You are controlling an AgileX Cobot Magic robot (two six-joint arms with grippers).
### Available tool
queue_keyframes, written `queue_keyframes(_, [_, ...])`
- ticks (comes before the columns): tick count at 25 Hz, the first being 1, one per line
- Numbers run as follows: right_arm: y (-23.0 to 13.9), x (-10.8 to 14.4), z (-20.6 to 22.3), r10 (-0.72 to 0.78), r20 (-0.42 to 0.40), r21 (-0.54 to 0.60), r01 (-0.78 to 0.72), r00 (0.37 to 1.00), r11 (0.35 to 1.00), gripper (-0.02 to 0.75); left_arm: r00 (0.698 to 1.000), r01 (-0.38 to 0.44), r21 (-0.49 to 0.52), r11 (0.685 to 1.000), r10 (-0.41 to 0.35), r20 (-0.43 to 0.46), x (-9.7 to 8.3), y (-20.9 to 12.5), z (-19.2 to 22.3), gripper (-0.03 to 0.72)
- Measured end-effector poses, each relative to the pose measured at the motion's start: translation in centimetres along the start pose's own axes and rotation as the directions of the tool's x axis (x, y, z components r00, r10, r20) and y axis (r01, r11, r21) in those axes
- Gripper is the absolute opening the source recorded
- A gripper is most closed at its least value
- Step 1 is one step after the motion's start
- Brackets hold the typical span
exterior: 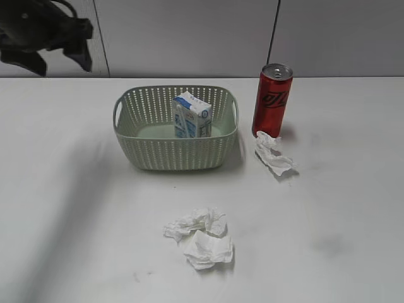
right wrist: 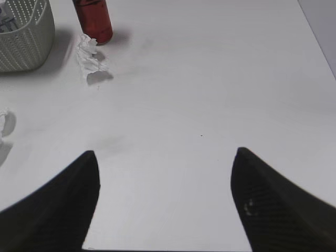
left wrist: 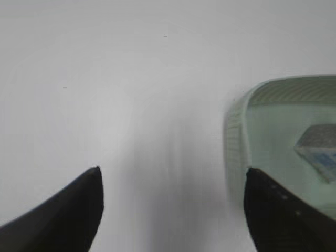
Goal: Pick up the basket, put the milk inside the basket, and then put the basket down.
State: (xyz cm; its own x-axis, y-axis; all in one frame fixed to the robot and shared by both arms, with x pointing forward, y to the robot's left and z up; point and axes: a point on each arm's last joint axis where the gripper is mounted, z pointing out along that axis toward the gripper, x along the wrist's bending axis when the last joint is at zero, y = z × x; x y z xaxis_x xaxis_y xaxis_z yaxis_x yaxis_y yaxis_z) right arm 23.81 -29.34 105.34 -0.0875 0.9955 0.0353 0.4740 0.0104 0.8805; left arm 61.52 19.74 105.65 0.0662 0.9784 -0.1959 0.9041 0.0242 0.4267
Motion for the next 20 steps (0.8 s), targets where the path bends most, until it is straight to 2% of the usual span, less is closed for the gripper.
queue_keyframes(4, [0.0, 0.0, 0.0, -0.004, 0.005, -0.001, 0.004, 1.000, 1.000, 0.591, 0.996, -0.072, 0.156, 0.985, 0.079, -0.037, 3.0, -1.1, -2.0, 0.621])
queue_keyframes(6, [0.0, 0.0, 0.0, -0.004, 0.005, -0.001, 0.004, 1.000, 1.000, 0.591, 0.995, -0.072, 0.231, 0.970, 0.085, -0.049, 4.6, -1.6, -2.3, 0.615])
queue_keyframes(13, [0.0, -0.1, 0.0, -0.004, 0.006, -0.001, 0.004, 1.000, 1.000, 0.590, 0.992, 0.016, 0.266, 0.964, 0.017, -0.122, 9.6, -4.6, -5.0, 0.599])
queue_keyframes(17, [0.0, -0.1, 0.0, -0.005, 0.006, -0.001, 0.005, 1.000, 1.000, 0.590, 0.991, 0.023, 0.249, 0.968, 0.011, -0.135, 9.9, -8.6, -7.0, 0.594])
queue_keyframes(20, [0.0, -0.1, 0.0, -0.006, 0.007, -0.001, 0.006, 1.000, 1.000, 0.590, 0.990, 0.005, 0.140, 0.990, 0.015, -0.139, 9.3, -11.8, -9.1, 0.593])
